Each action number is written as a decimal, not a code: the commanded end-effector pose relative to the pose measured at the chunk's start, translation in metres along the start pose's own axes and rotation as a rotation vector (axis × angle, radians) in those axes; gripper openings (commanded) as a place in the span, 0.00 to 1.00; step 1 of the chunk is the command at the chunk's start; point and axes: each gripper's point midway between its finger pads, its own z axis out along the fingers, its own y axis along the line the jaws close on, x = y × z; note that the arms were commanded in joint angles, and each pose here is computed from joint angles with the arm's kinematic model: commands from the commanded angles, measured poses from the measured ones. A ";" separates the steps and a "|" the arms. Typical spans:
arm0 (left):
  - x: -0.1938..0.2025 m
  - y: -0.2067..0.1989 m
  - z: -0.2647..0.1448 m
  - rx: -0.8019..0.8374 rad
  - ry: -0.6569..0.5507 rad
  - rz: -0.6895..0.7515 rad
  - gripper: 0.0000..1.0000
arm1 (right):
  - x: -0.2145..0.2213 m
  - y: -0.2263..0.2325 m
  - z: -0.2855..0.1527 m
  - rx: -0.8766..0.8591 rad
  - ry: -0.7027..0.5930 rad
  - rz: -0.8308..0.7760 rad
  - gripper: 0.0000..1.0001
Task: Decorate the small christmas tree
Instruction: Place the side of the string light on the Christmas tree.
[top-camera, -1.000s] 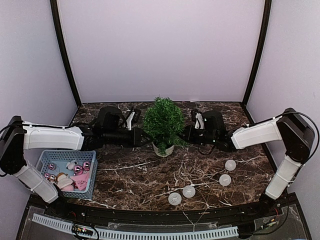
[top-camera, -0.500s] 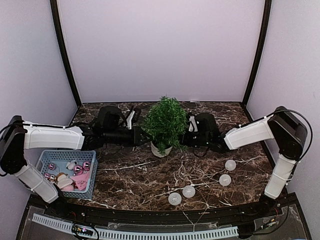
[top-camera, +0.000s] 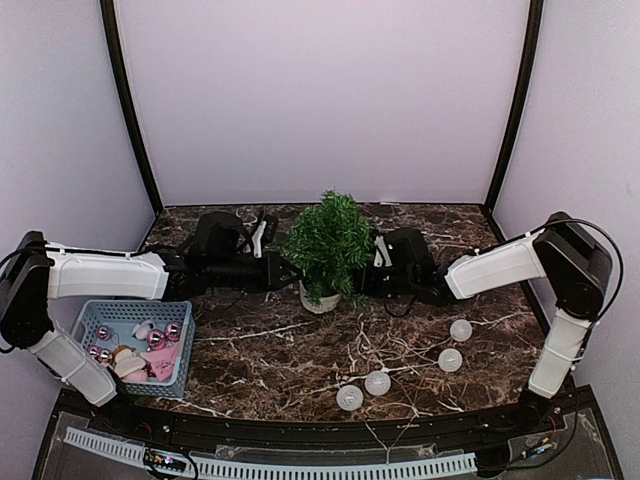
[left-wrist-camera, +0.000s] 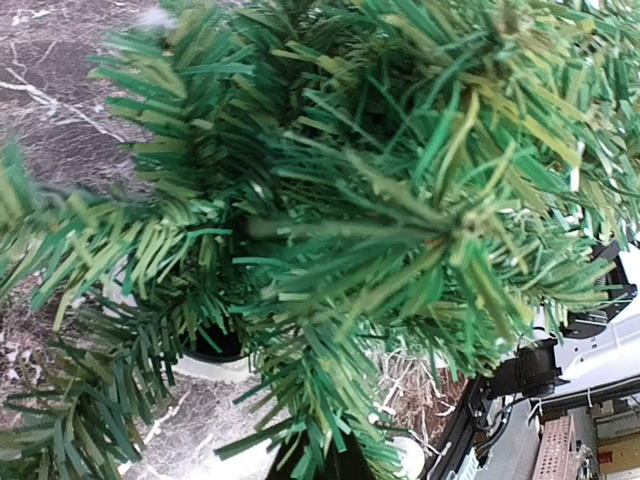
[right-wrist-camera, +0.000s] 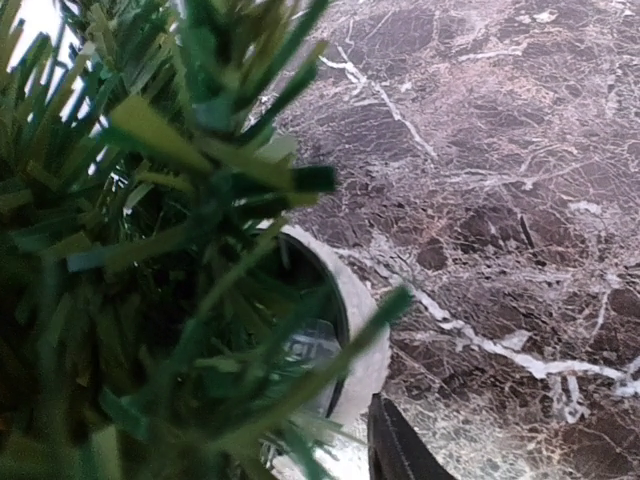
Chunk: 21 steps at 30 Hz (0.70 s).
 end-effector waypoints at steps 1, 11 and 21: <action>-0.004 0.005 -0.012 -0.035 -0.036 -0.008 0.00 | -0.021 0.026 -0.013 -0.045 -0.052 -0.038 0.40; -0.002 0.016 -0.022 -0.094 -0.053 -0.009 0.00 | -0.033 0.038 -0.036 -0.059 -0.090 -0.064 0.59; -0.004 0.004 -0.020 -0.046 -0.036 0.045 0.00 | -0.030 0.026 -0.057 -0.015 -0.123 -0.050 0.67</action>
